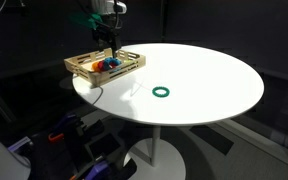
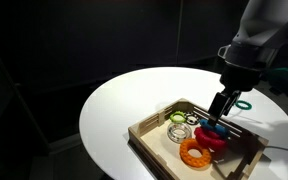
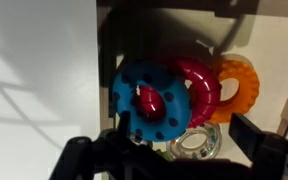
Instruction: Remove the blue ring from the wooden tray and put it on the table
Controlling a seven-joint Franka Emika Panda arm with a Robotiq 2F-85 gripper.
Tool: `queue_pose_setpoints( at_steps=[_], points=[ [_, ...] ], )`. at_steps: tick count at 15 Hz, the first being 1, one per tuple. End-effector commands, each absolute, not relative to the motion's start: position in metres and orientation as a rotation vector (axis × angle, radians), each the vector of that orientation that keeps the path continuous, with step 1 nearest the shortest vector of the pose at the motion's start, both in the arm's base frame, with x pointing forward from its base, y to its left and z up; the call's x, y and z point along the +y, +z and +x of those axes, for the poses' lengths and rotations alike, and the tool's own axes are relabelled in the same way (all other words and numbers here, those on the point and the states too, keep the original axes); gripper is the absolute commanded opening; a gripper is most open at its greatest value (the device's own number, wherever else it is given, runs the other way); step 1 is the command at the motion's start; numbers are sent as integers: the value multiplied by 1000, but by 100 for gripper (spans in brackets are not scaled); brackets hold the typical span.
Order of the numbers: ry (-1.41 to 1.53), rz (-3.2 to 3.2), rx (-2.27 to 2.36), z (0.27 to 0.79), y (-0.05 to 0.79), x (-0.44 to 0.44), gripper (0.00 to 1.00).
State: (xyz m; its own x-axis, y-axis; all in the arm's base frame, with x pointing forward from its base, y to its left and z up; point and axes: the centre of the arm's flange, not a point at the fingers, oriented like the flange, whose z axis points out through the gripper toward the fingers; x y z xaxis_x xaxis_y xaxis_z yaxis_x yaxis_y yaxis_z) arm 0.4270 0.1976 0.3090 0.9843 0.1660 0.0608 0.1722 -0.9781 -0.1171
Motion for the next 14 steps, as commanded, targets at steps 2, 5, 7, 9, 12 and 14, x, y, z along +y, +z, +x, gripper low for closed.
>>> queue_pose_setpoints(
  at_steps=[2,5,7,9,12,14],
  points=[
    [-90,-2996,-301,437,296,204,77],
    [-83,-2995,-306,437,290,206,65],
    [-78,-2997,-311,437,287,208,61],
    [-73,-2998,-316,437,285,209,62],
    [-74,-2993,-312,437,288,208,30],
    [-93,-2979,-305,437,298,206,12]
  ],
)
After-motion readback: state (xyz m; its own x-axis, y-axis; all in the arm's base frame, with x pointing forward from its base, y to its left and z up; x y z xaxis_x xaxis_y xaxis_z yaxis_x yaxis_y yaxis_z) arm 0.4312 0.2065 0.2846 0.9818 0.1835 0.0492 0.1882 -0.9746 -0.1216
